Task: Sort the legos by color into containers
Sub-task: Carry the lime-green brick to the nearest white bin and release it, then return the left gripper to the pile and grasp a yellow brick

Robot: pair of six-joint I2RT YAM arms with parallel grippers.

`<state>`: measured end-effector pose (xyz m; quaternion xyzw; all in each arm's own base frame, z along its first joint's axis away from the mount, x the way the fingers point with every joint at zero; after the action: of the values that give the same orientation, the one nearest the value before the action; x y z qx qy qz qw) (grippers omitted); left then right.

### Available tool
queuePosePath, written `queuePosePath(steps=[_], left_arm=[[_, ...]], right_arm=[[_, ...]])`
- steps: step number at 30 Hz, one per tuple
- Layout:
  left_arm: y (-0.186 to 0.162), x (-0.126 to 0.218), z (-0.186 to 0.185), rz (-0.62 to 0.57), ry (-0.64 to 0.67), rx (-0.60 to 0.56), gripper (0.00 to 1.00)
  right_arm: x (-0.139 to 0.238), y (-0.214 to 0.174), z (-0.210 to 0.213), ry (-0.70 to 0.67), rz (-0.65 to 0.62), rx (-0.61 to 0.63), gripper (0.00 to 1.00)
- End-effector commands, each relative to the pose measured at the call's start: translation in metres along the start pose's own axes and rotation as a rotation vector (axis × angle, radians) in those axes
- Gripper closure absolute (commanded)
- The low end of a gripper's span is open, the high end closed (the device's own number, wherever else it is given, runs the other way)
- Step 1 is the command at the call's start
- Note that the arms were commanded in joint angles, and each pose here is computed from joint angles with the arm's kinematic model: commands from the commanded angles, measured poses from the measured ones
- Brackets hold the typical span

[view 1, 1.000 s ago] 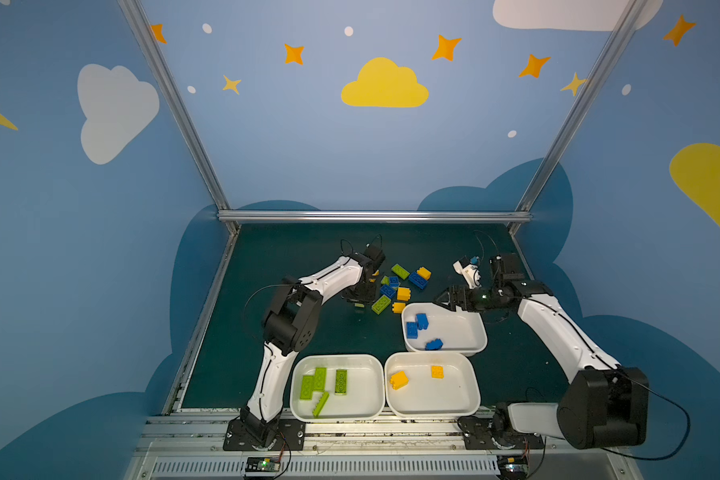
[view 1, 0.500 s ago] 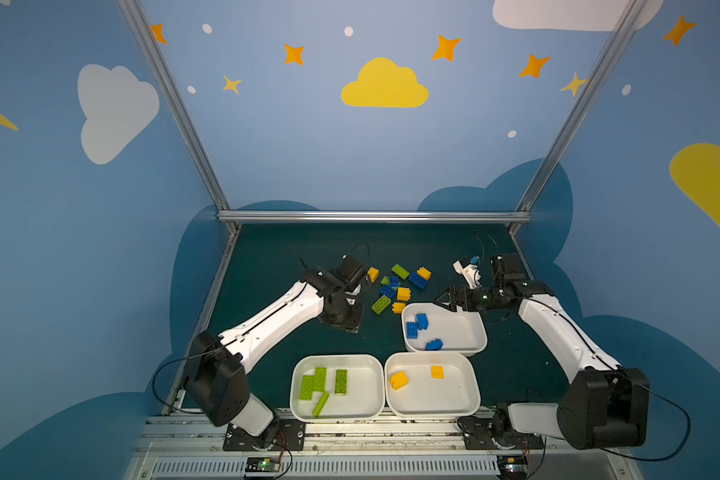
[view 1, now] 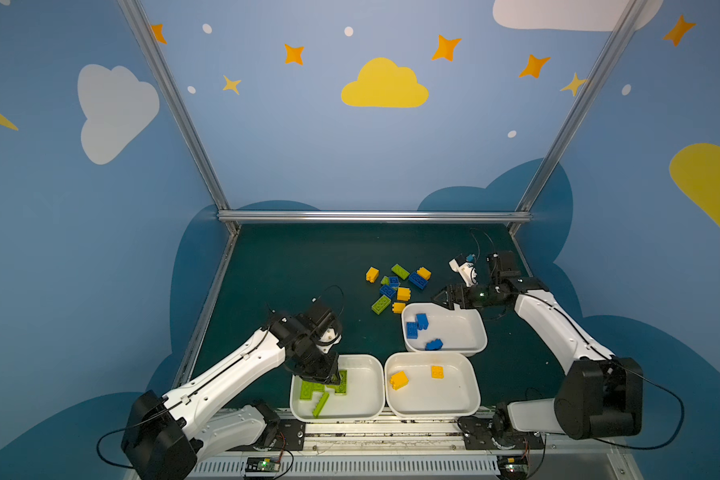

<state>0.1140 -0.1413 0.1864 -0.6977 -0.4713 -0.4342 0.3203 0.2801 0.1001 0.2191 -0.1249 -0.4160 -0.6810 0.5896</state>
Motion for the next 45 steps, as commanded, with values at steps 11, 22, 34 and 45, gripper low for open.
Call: queuePosePath(steps=[11,22,34,45], left_arm=[[0.023,0.015,-0.012,-0.055,-0.038,0.028,0.37],[0.131,0.024,-0.023,-0.216,0.035,-0.23,0.28],[0.251,-0.013,-0.009,-0.353,0.281,-0.378,0.27],[0.34,-0.017,0.022,-0.426,0.452,-0.195,0.26]], right_arm=[[0.002,0.009,0.006,0.01,-0.008,0.039,0.01],[0.006,0.008,0.007,-0.005,-0.031,0.031,0.01],[0.011,-0.001,0.001,-0.041,-0.055,0.005,0.01],[0.013,0.002,-0.002,-0.048,-0.061,-0.001,0.01]])
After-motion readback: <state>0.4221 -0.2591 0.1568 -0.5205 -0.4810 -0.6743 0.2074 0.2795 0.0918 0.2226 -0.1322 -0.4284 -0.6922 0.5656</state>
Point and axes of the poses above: each gripper's point midway between its finger pads, its own x axis back along the fingers, its own z axis along the line the jaws close on, y = z × x, the point moved 8 cm from there along x, back along the fingers, and after that the axes turned 7 degrees about -x, right-handed, at the moved point
